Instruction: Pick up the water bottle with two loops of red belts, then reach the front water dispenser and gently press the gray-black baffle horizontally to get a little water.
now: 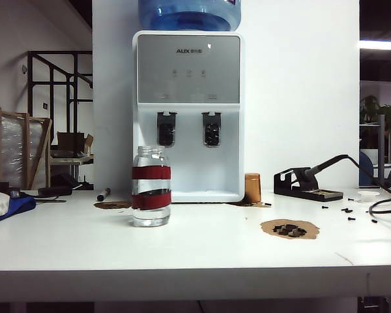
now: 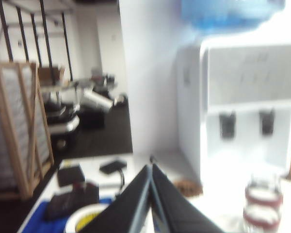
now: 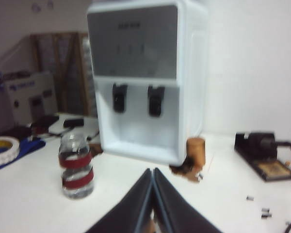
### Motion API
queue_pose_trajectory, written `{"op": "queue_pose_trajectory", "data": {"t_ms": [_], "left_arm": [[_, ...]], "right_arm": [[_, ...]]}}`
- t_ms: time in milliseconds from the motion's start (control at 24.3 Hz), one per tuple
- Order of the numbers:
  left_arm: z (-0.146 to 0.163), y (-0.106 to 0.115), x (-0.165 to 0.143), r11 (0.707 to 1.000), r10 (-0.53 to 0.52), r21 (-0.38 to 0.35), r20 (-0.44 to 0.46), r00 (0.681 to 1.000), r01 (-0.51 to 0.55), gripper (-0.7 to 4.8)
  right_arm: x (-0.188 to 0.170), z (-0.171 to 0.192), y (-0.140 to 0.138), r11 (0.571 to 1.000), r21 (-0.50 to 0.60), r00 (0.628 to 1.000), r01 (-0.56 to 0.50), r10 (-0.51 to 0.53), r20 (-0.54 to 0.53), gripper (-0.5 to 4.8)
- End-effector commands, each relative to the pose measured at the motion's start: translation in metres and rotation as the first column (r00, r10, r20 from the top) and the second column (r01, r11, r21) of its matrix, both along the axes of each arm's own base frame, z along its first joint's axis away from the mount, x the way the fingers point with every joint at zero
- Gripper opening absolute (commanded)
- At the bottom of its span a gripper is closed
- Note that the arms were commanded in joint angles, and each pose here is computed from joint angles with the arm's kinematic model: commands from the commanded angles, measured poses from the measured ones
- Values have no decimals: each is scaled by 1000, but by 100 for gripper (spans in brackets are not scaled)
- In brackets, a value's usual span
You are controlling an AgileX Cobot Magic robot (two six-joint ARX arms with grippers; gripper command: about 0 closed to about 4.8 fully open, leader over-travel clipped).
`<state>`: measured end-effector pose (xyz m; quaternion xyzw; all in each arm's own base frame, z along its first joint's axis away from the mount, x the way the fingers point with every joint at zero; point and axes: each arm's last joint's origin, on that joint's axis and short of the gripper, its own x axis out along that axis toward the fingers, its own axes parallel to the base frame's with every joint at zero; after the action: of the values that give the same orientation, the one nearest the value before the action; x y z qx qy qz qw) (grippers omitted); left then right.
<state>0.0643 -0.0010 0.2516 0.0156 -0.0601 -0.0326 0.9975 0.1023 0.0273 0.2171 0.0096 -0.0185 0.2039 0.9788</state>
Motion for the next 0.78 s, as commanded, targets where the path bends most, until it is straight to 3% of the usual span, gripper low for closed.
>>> {"op": "queue_pose_trajectory", "data": {"t_ms": [41,165,288,617,782], "left_arm": [[-3,0,1,1000,0,22,-10,1000,0,-5],[-26,0,12,999,1,45,-59,998,1,-5],[-42,0,20,996,6,85,-54,998,-2,-5],[-74,1,31,996,5,84,-65,998,0,-5],[-87,1,33,997,0,82,-119,993,10,-5]], "right_arm": [[1,-4,0,1000,7,1000,3,-3,17,-4],[3,-16,0,1000,18,1000,9,-9,16,-4],[4,-19,0,1000,15,1000,27,-27,-4,-4],[5,-37,0,999,23,996,32,-30,-88,-4],[6,-49,-3,985,81,979,150,-137,-149,-4]]}}
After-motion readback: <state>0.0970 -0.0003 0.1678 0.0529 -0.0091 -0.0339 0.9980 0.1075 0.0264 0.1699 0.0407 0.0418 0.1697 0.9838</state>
